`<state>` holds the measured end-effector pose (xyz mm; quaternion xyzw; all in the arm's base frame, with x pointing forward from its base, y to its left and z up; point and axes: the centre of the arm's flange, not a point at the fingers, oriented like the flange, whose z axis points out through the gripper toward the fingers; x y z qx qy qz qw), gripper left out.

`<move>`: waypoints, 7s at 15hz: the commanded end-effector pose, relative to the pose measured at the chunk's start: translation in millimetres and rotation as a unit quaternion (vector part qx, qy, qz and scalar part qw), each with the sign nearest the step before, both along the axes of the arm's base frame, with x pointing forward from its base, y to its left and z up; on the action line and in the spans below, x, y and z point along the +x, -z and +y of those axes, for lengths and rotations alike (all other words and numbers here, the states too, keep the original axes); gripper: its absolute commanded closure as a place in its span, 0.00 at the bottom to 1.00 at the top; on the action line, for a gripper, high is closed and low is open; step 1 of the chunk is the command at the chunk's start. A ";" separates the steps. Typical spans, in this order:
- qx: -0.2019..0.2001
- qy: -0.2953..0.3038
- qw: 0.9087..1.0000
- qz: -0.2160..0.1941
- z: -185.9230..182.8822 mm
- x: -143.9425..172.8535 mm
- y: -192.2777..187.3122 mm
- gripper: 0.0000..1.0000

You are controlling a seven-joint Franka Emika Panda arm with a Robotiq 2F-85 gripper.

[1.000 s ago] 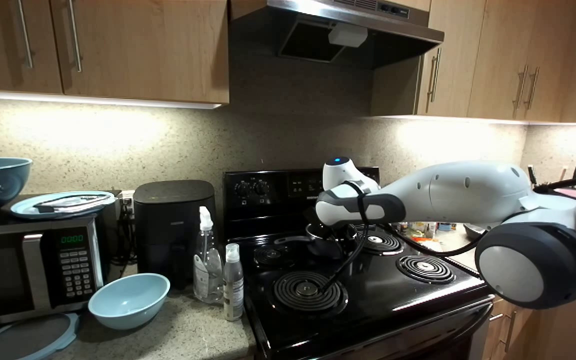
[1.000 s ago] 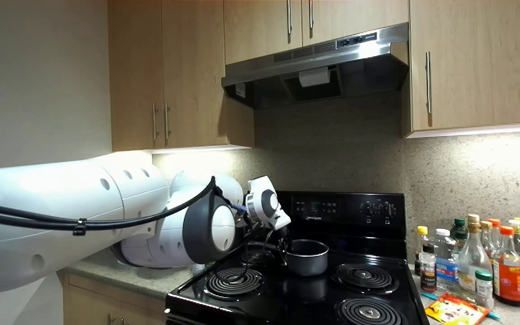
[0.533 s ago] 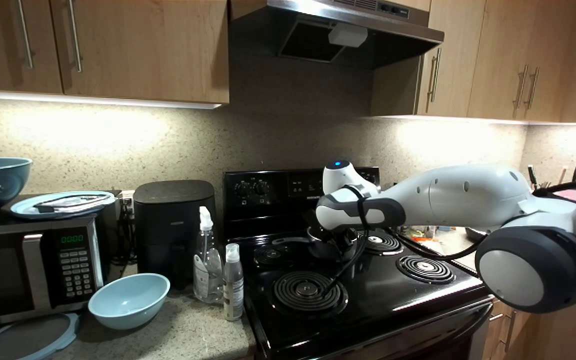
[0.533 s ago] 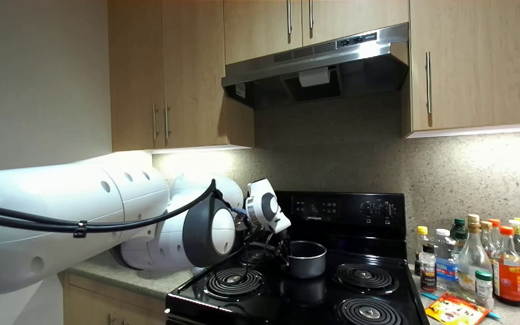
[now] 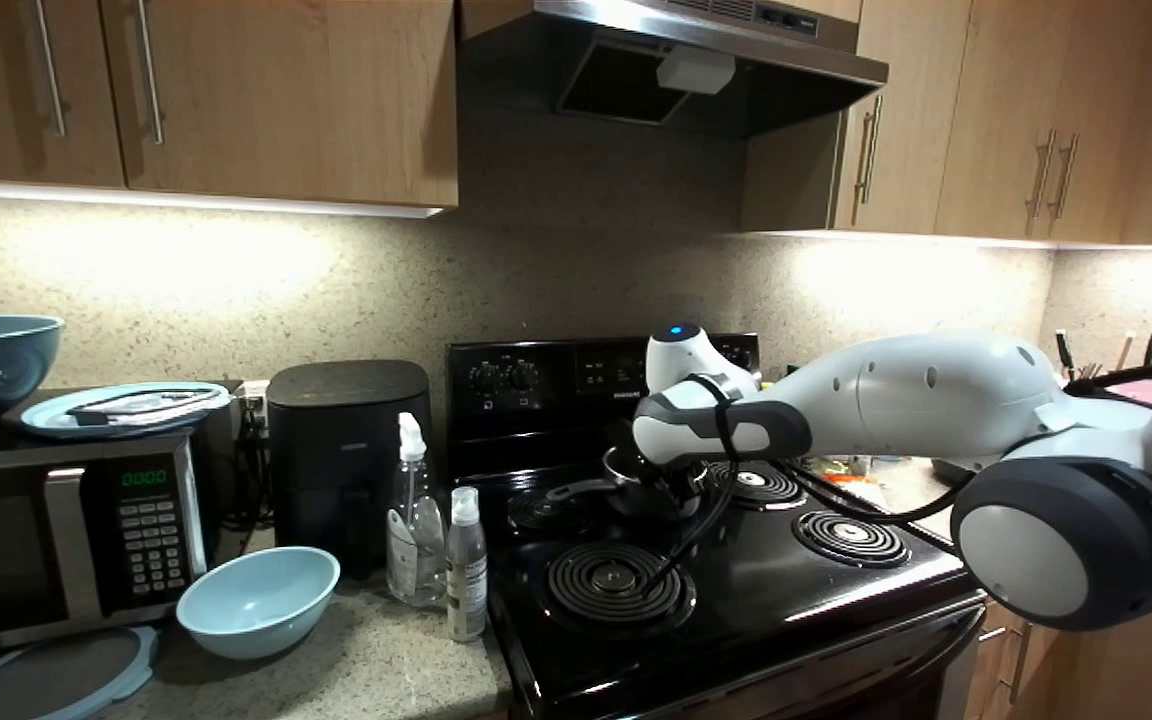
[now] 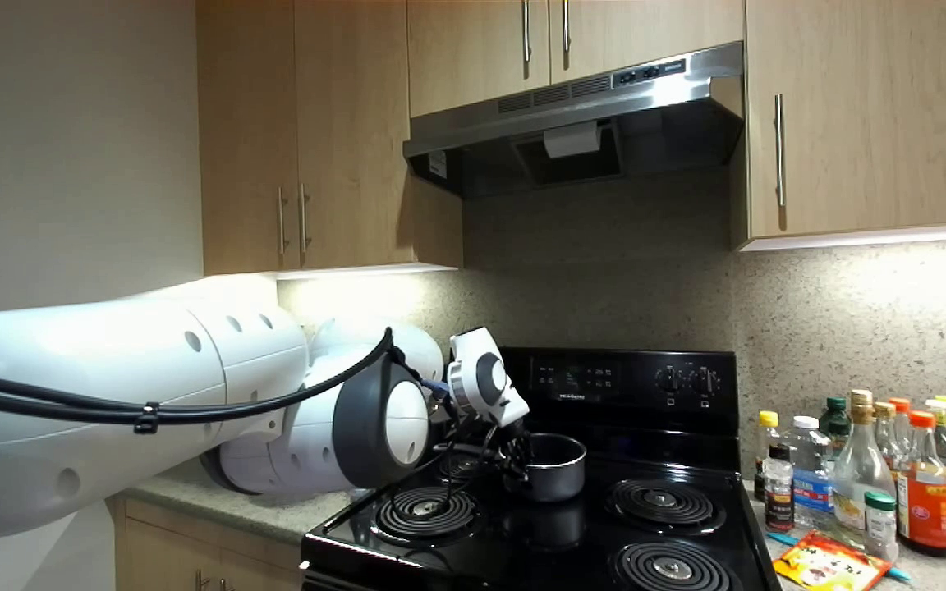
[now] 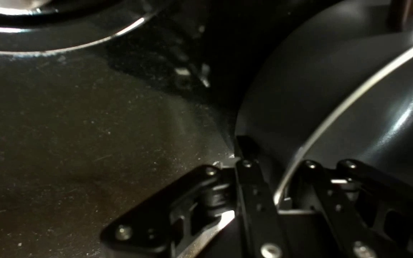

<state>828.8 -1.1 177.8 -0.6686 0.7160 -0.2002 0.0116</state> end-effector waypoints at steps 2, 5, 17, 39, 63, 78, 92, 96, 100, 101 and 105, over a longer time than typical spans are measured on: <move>-0.002 0.037 0.999 -0.033 2.4 -21.5 -12.6 0.98; -0.010 0.047 0.998 -0.037 12.7 -51.1 -26.7 0.98; -0.031 0.132 0.985 -0.104 70.4 -67.9 -53.6 0.98; 0.074 0.412 0.895 -0.156 -121.5 -84.3 -39.3 0.98; 0.089 0.204 0.964 -0.147 -117.4 -54.8 -18.6 0.98; 0.207 0.245 0.925 -0.205 -197.7 -73.1 -17.2 0.98; 0.211 0.192 0.944 -0.164 -149.2 -46.6 -7.6 0.98; 0.235 0.226 0.926 -0.191 -171.0 -69.3 -12.1 0.98; 0.240 0.250 0.917 -0.197 -192.7 -77.5 -11.8 0.98; 0.241 0.247 0.919 -0.192 -195.4 -75.0 -10.2 0.98; 0.254 0.243 0.919 -0.179 -196.6 -67.0 -8.1 0.98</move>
